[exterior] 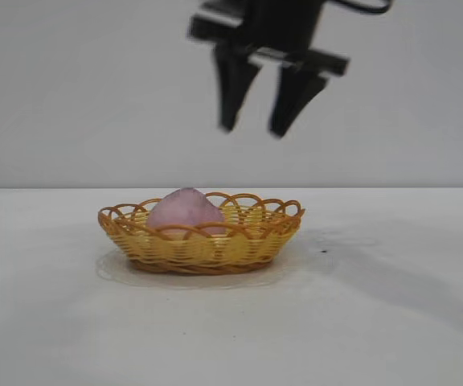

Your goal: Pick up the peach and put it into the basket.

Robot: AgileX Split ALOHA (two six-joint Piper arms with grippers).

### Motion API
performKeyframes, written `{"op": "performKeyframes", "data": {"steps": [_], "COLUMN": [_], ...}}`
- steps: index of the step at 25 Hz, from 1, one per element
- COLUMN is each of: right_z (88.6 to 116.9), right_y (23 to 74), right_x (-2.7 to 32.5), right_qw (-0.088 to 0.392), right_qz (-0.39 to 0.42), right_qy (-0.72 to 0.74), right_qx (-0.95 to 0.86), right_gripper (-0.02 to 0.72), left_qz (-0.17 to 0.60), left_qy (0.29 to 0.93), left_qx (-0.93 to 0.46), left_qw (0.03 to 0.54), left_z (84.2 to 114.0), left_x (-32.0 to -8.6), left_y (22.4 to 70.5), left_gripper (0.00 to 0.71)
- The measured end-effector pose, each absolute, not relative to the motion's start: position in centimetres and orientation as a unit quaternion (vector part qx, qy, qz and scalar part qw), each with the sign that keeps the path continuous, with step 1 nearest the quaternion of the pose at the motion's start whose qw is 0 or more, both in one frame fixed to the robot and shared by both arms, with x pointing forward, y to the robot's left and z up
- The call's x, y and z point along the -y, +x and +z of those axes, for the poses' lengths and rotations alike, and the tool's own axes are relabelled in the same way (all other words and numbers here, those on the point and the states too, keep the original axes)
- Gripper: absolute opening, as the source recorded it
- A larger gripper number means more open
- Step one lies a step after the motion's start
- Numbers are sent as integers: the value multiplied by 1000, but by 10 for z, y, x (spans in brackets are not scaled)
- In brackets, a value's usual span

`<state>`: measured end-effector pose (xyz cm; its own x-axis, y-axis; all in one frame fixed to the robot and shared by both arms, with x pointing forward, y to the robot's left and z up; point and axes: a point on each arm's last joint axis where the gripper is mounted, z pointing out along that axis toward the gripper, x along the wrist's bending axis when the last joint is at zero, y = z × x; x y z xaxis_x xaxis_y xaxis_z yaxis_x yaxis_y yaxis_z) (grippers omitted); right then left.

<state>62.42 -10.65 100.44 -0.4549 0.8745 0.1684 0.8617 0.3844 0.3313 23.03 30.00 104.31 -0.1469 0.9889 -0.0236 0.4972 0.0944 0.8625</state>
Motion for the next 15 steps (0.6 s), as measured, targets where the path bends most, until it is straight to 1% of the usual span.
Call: {"op": "performKeyframes", "data": {"steps": [4,7,11,15], "right_z": [999,994,991,992], "right_y": [648,654,653,651], "right_x": [193,239,277,297], "right_qw": [10,2,-2,4], "right_qz": [152,136,117,99], "right_qy": [606,649,680,691], "right_qx": [-781,-749,-724,-716], "right_gripper": [415,415,415,415], "left_qz": [370,370,370,370], "left_qy": [562,562,562,562], "left_qx": [-661,-661,-661,-661], "left_qw": [332,332,332,332], "left_z": [1043,1043,1043,1043], "left_x": [-300,-300,-300,-300], "left_y": [230,230,230,230], "left_gripper": [430,430,430,430]}}
